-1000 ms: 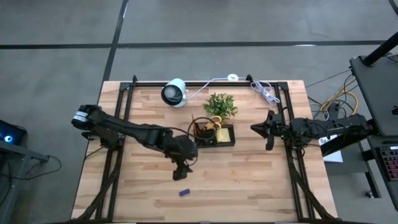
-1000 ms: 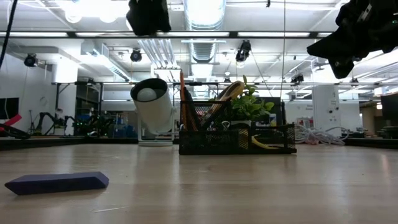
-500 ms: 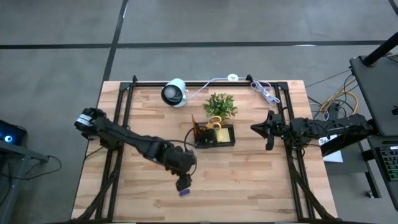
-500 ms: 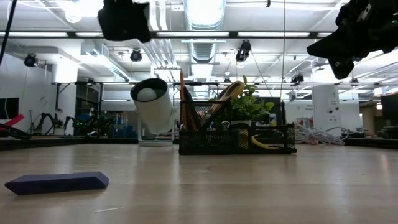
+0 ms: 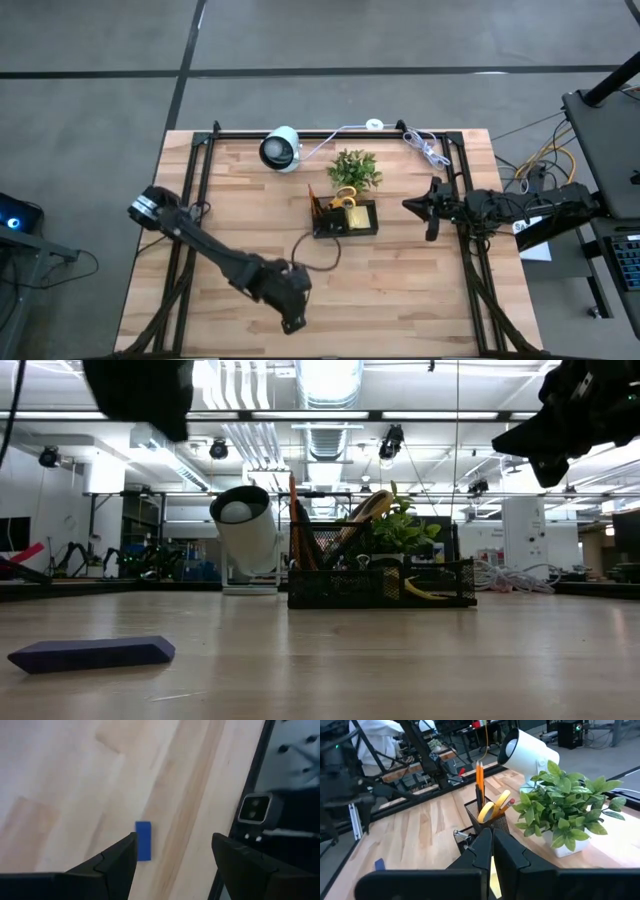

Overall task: Pick and place office supplies into organizer
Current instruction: Put the blue eraser into the black desk organizer

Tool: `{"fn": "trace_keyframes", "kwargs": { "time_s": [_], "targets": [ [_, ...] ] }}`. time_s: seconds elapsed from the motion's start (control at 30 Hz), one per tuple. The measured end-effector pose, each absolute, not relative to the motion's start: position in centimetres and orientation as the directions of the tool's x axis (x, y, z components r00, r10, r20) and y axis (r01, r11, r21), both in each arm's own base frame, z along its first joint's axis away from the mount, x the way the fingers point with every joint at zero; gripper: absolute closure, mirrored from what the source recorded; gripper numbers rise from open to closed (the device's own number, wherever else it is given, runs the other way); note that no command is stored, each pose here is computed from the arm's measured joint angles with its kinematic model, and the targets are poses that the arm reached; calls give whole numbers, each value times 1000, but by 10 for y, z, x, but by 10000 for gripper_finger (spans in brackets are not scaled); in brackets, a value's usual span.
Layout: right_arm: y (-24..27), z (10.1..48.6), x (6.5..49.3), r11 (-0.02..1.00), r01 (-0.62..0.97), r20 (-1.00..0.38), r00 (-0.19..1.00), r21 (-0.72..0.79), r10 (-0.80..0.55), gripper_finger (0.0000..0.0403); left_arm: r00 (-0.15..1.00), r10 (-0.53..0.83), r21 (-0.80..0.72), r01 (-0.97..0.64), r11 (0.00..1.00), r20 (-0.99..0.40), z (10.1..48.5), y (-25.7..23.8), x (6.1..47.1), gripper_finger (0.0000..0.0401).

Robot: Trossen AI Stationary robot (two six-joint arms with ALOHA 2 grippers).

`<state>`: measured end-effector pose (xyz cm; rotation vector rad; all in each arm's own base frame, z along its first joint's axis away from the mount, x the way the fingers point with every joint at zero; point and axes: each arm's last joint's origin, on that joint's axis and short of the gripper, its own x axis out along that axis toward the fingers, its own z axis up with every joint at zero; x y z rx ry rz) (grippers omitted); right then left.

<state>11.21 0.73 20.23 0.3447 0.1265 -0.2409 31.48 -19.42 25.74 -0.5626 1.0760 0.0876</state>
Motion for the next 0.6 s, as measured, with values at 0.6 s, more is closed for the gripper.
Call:
{"fn": "trace_keyframes", "kwargs": {
  "time_s": [0.6],
  "targets": [
    [8, 200, 114, 934, 254, -183, 960, 250, -212, 394, 212, -31, -103, -337, 936, -977, 195, -234, 353, 164]
  ]
}}
